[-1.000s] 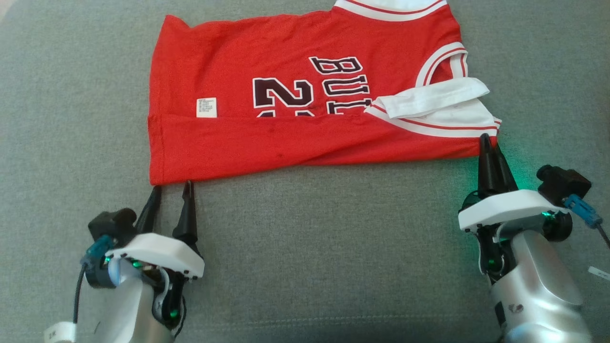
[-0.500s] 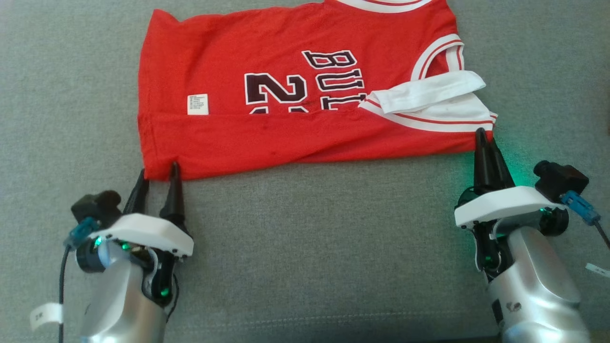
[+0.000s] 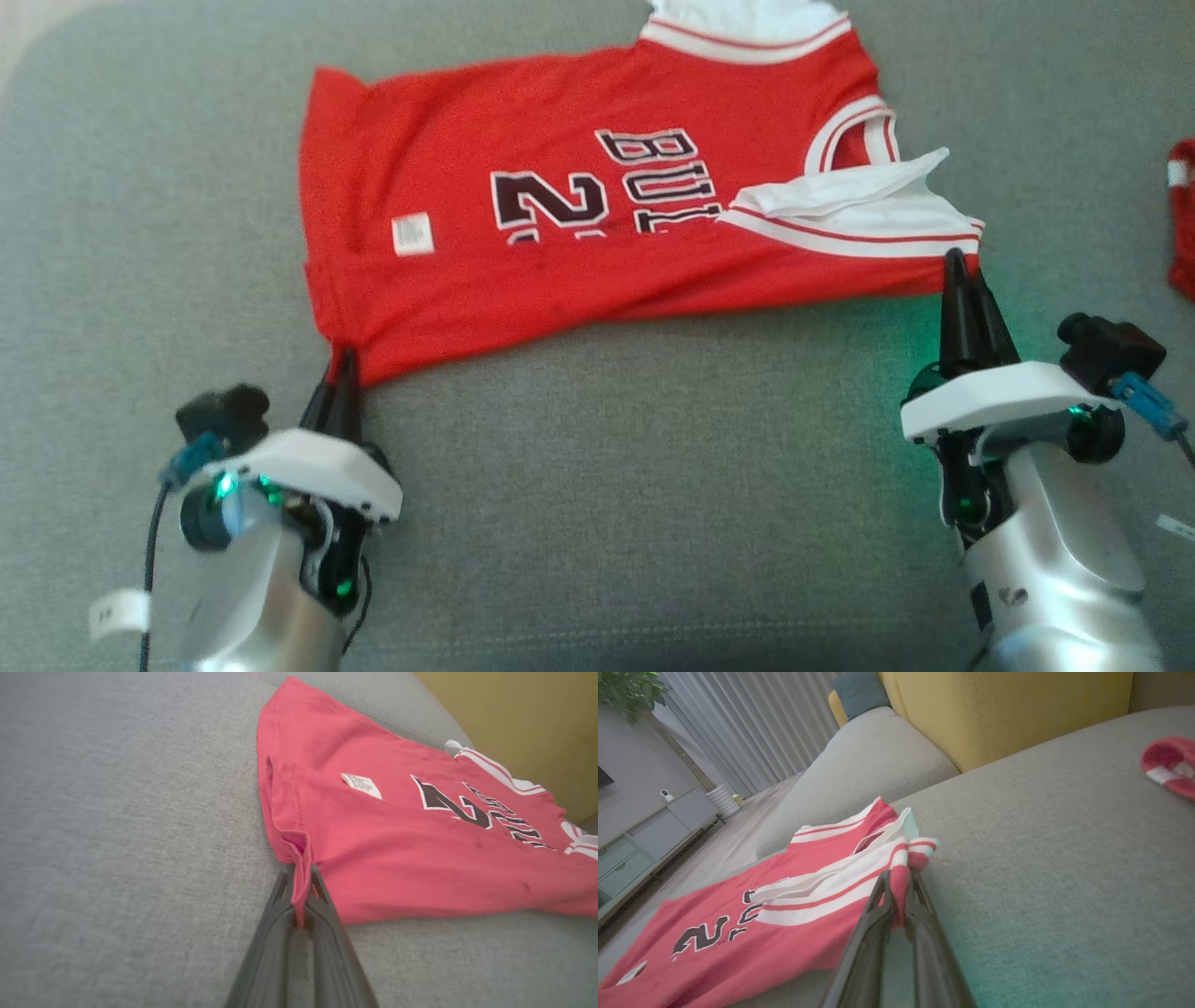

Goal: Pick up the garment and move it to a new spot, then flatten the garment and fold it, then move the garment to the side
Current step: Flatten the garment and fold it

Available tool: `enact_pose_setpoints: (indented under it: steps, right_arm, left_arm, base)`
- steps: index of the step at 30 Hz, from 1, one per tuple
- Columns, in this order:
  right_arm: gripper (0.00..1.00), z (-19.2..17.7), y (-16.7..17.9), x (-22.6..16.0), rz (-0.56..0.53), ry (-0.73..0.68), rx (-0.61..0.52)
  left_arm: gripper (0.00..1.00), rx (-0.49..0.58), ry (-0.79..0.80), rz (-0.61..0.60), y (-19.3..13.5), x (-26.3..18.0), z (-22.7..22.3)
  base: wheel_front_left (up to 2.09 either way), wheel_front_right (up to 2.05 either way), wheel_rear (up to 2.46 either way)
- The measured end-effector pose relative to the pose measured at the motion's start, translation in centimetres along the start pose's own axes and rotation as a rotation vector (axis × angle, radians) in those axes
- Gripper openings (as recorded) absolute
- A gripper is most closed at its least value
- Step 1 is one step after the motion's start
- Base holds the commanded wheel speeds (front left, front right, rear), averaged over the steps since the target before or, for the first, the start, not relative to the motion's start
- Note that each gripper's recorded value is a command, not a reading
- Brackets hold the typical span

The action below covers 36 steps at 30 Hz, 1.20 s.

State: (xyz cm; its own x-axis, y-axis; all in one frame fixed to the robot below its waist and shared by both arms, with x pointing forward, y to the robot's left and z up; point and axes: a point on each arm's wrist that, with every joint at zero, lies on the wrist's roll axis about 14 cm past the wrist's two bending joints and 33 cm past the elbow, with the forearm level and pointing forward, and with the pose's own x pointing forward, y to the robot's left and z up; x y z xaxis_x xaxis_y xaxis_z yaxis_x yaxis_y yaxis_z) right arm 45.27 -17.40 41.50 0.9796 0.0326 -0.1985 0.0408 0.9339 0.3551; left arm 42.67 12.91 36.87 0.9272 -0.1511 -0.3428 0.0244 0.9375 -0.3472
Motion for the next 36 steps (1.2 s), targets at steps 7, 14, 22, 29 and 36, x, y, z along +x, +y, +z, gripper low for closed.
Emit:
enact_pose_setpoints:
  steps: [7, 14, 22, 29, 36]
  right_arm:
    - [0.0, 0.0, 0.4, -2.7, 0.009, 0.0, -0.017]
    - [0.0, -2.3, 0.3, -5.6, 0.006, 0.056, -0.021]
    - [1.0, -3.5, -0.4, -5.4, -0.017, 0.094, -0.015]
    - [1.0, -1.5, 0.7, -2.4, 0.02, 0.039, -0.057]
    - [1.0, -0.1, 3.3, 1.2, 0.095, 0.008, -0.081]
  left_arm:
    - [0.0, -0.002, -0.051, 0.042, 1.3, -3.6, 0.8]
    - [0.37, 0.0, -0.013, 0.079, 2.5, -7.3, -1.6]
    - [1.0, 0.017, -0.005, 0.063, 2.1, -6.6, -1.7]
    - [1.0, 0.107, -0.084, 0.002, 0.5, -2.3, 2.9]
    - [1.0, 0.274, -0.03, -0.025, 1.5, 2.4, 6.1]
  base:
    - [0.0, 0.0, 0.0]
    - [0.0, 0.0, 0.0]
    - [0.0, 0.0, 0.0]
    - [0.0, 0.0, 0.0]
    - [0.0, 0.0, 0.0]
